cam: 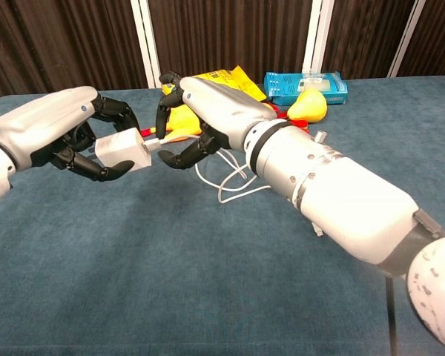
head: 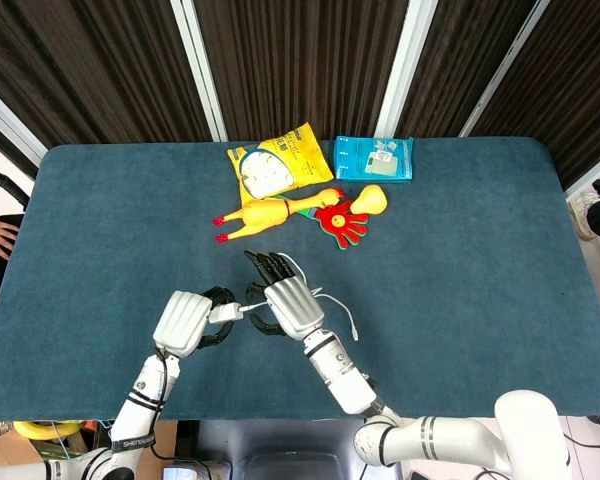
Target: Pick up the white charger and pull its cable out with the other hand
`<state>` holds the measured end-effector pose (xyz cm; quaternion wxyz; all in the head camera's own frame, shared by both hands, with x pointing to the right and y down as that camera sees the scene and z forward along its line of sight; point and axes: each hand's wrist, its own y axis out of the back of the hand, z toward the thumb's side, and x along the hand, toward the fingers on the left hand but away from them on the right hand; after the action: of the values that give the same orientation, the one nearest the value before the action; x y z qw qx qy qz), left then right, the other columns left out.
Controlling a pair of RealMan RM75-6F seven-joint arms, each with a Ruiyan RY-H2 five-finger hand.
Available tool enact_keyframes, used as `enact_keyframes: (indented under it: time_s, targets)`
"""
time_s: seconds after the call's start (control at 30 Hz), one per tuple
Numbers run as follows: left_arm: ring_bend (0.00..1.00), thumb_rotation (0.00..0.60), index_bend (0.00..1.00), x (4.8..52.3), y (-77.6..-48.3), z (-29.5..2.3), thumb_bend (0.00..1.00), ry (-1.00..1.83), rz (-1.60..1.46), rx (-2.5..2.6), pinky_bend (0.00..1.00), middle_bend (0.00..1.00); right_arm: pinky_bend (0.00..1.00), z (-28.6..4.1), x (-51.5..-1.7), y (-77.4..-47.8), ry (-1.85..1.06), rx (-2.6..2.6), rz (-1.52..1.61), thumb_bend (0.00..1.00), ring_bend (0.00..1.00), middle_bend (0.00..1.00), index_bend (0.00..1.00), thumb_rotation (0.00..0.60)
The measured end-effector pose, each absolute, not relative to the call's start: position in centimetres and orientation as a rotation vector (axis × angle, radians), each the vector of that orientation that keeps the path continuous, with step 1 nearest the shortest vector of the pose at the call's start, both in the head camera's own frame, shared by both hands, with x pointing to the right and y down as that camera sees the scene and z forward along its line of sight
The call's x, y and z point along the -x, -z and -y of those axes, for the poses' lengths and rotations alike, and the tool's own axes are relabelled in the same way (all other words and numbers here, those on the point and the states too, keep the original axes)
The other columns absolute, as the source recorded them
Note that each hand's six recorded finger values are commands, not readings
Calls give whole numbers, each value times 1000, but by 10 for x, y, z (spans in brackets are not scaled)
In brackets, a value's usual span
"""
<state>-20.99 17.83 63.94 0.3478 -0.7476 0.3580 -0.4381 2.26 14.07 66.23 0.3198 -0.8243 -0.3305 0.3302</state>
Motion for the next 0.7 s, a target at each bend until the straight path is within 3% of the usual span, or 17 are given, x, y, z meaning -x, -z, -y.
enact_keyframes:
  time_s: [0.7]
  targets:
    - [1000,600,715,213,-640,-179,616,1130,-916,1907,1000,787,0,-143,-8,-663,-832,2161,888,520,0,140,673,600]
